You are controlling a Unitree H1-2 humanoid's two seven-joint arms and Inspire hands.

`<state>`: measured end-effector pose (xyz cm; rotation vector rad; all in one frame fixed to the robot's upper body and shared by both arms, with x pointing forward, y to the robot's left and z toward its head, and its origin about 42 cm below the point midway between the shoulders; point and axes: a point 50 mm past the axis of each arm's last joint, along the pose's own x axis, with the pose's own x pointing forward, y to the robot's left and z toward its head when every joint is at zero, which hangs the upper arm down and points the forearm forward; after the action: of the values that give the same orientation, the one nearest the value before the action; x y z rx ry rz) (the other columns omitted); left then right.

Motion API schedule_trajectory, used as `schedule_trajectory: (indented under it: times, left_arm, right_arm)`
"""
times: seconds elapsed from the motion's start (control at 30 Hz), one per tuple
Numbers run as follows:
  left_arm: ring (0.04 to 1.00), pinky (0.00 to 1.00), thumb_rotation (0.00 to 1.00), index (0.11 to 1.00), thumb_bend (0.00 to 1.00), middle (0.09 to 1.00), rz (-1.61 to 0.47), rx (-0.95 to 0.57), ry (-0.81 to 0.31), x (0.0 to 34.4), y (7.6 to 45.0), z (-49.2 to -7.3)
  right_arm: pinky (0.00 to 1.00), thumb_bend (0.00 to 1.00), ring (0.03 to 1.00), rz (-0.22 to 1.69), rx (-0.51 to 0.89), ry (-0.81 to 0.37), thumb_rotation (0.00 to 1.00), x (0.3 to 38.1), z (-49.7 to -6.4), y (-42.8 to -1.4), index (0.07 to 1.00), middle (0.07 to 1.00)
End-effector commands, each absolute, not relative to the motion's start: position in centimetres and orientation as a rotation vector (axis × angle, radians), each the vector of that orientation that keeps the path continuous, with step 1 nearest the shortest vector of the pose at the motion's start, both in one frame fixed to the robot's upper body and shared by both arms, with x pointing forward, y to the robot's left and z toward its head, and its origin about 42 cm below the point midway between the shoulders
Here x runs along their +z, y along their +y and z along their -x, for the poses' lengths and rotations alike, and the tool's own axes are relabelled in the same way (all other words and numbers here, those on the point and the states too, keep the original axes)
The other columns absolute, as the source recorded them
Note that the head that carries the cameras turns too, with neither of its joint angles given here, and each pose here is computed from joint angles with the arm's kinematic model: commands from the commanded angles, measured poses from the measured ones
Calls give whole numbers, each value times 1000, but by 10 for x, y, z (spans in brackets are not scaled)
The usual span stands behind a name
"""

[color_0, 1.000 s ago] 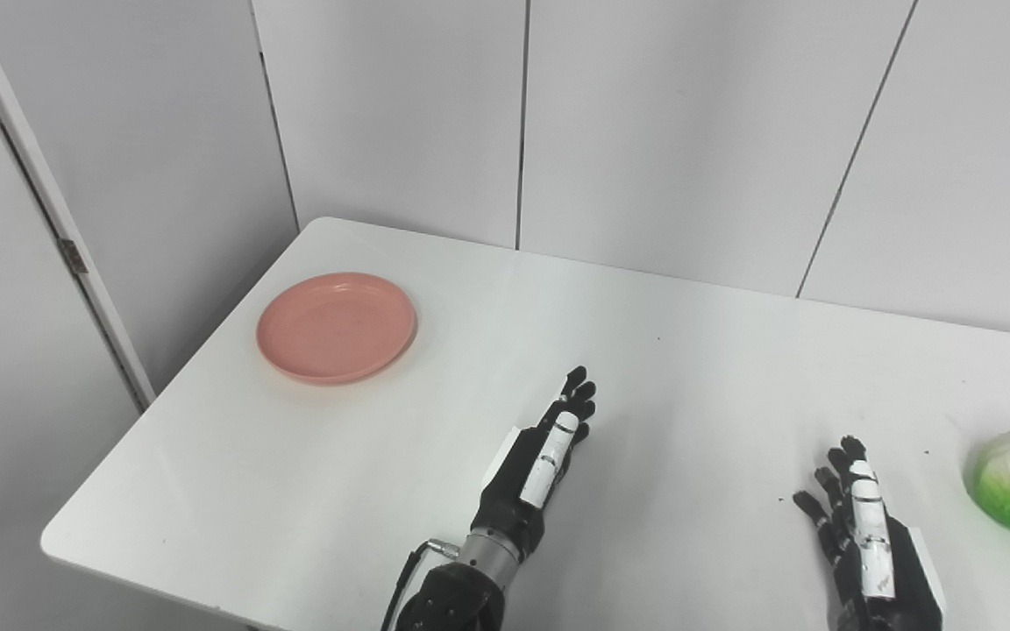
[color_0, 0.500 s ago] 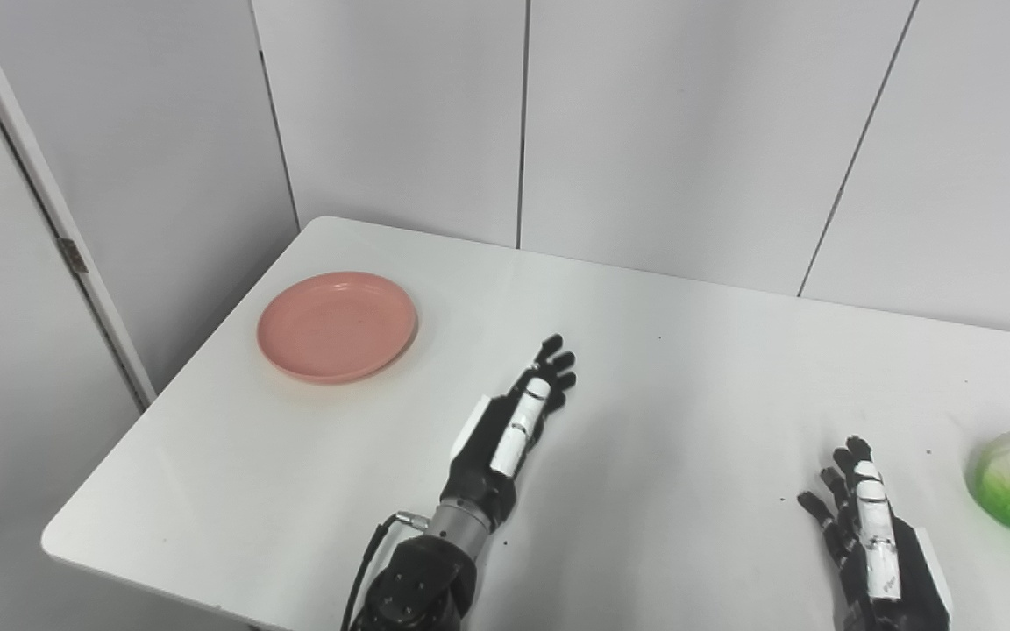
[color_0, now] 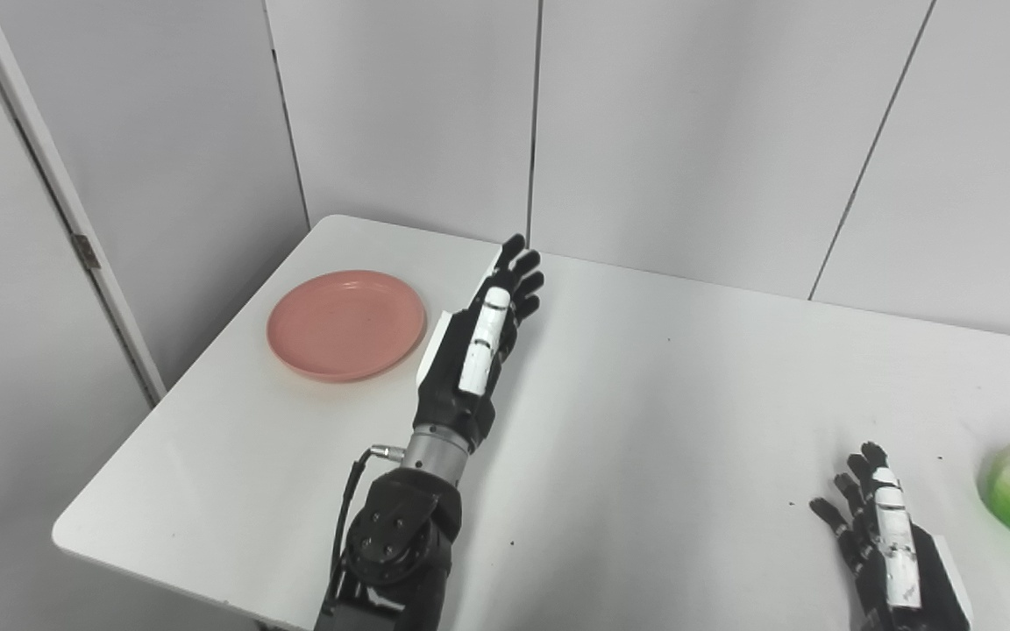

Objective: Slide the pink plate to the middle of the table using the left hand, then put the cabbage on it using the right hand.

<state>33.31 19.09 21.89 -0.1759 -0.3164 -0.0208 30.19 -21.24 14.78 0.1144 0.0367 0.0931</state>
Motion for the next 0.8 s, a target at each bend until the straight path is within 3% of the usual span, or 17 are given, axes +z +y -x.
schedule_trajectory:
  times: [0.0, 0.4, 0.77]
  left_arm:
    - [950, 953, 1000, 940, 432, 959, 184, -1, -447, 251, 191, -338]
    - [948, 958, 1000, 944, 434, 957, 186, 194, -593, 279, 234, -346]
    - [956, 961, 1000, 941, 433, 957, 207, 340, -641, 293, 274, -351]
  right_arm:
    - [1000, 124, 1000, -107, 97, -27, 1000, 166, -308, -215, 1000, 1000]
    - [1000, 147, 1000, -109, 101, -38, 1000, 171, -310, -224, 1000, 1000]
    - [1000, 153, 1000, -83, 96, -50, 1000, 178, -311, -231, 1000, 1000]
